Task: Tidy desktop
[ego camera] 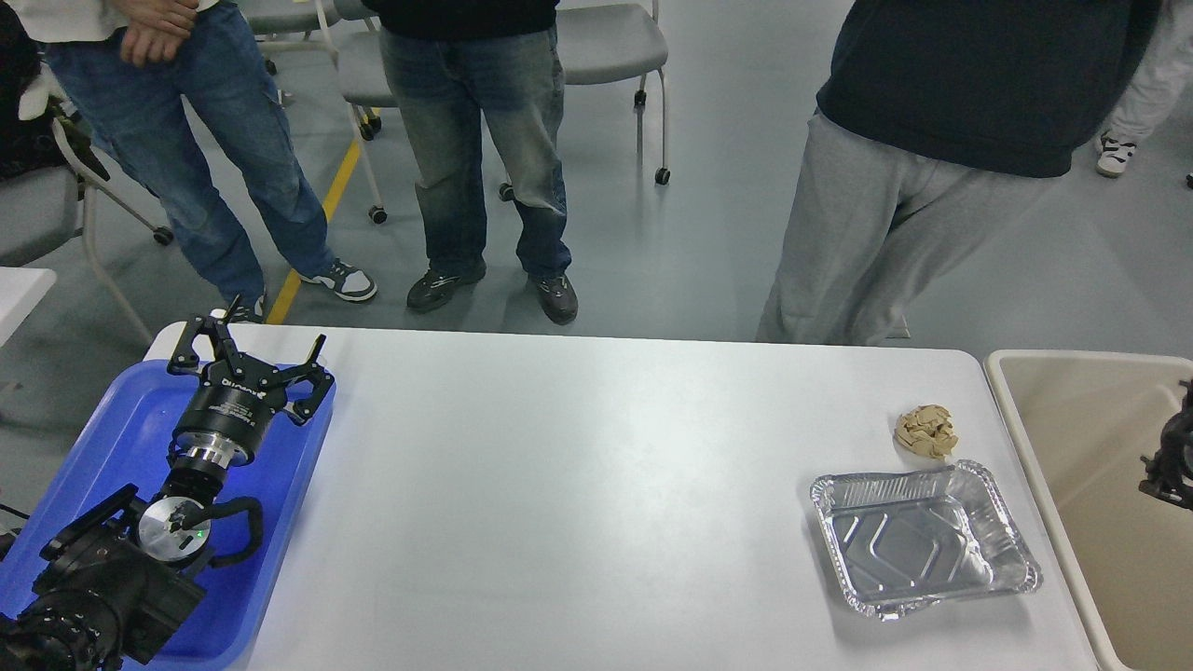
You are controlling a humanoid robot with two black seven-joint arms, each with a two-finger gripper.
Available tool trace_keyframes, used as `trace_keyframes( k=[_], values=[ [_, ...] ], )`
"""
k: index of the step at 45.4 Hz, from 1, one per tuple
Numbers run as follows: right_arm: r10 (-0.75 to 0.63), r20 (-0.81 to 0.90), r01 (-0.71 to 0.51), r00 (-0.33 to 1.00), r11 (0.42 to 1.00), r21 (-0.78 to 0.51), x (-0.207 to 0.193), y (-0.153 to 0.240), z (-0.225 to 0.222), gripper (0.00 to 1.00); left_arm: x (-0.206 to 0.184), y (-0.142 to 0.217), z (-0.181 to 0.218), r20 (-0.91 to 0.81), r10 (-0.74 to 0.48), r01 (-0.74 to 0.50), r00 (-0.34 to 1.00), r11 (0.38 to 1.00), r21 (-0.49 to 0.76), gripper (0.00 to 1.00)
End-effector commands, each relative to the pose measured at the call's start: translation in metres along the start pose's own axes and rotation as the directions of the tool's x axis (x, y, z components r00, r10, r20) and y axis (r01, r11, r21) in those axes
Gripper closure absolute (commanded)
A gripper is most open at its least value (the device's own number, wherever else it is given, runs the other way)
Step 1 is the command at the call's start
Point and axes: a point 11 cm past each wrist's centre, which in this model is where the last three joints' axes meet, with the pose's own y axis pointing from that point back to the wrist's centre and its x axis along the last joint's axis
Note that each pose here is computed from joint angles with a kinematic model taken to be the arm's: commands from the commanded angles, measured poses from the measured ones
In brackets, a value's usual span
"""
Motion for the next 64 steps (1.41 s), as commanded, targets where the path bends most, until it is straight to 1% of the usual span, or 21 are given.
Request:
trace_keyframes(
  k=[1, 5, 9, 14, 21, 23, 27, 35, 42, 47, 51, 58, 64],
  values=[
    [-0.191, 0.005, 0.190, 0.982, 0.976, 0.109, -0.028, 0.031, -0.062, 0.00, 0.000, 0.000, 0.000, 0.000, 0.000, 0.000, 1.000, 1.000, 0.000, 0.00],
    [-0.297, 0.016, 0.291, 0.955, 0.944, 0.157, -0.045, 0.049, -0.085, 0.00, 0.000, 0.000, 0.000, 0.000, 0.000, 0.000, 1.000, 1.000, 0.000, 0.00],
    [-0.408, 0.008, 0.398, 0.913, 0.895, 0.200, -0.059, 0.069, -0.103, 0.00, 0.000, 0.000, 0.001, 0.000, 0.000, 0.000, 1.000, 1.000, -0.002, 0.00],
    [-0.535, 0.004, 0.517, 0.845, 0.819, 0.247, -0.077, 0.092, -0.120, 0.01, 0.000, 0.000, 0.001, 0.000, 0.000, 0.000, 1.000, 1.000, -0.003, 0.00],
    [-0.694, 0.123, 0.631, 0.710, 0.704, 0.325, -0.100, 0.113, -0.140, 0.01, 0.000, 0.000, 0.001, 0.000, 0.000, 0.000, 1.000, 1.000, -0.003, 0.00],
    [-0.741, 0.156, 0.666, 0.653, 0.660, 0.348, -0.113, 0.118, -0.142, 0.01, 0.000, 0.000, 0.001, 0.000, 0.000, 0.000, 1.000, 1.000, -0.003, 0.00],
    [-0.805, 0.222, 0.714, 0.550, 0.591, 0.376, -0.144, 0.125, -0.139, 0.00, 0.000, 0.000, 0.001, 0.000, 0.000, 0.000, 1.000, 1.000, -0.003, 0.00],
    [-0.862, 0.346, 0.766, 0.369, 0.493, 0.412, -0.205, 0.138, -0.118, 0.00, 0.000, 0.000, 0.000, 0.001, 0.000, 0.000, 1.000, 1.000, 0.001, 0.00],
    [-0.861, 0.438, 0.787, 0.260, 0.452, 0.421, -0.247, 0.143, -0.092, 0.00, 0.000, 0.000, 0.001, 0.001, 0.000, 0.000, 1.000, 1.000, -0.002, 0.00],
    [-0.844, 0.477, 0.796, 0.245, 0.456, 0.398, -0.264, 0.140, -0.070, 0.00, 0.000, 0.000, 0.000, 0.001, 0.000, 0.000, 1.000, 1.000, -0.001, 0.00],
    [-0.828, 0.505, 0.800, 0.244, 0.466, 0.378, -0.267, 0.133, -0.049, 0.00, 0.000, 0.000, -0.001, 0.000, -0.001, 0.001, 1.000, 1.000, 0.001, 0.00],
    [-0.815, 0.539, 0.819, 0.212, 0.449, 0.356, -0.272, 0.122, -0.004, 0.00, 0.000, 0.000, 0.001, 0.001, 0.000, 0.000, 1.000, 1.000, -0.002, 0.00],
    [-0.786, 0.574, 0.817, 0.228, 0.475, 0.327, -0.273, 0.112, 0.023, 0.00, 0.000, 0.000, 0.001, 0.001, 0.000, 0.000, 1.000, 1.000, -0.002, 0.00]
  ],
)
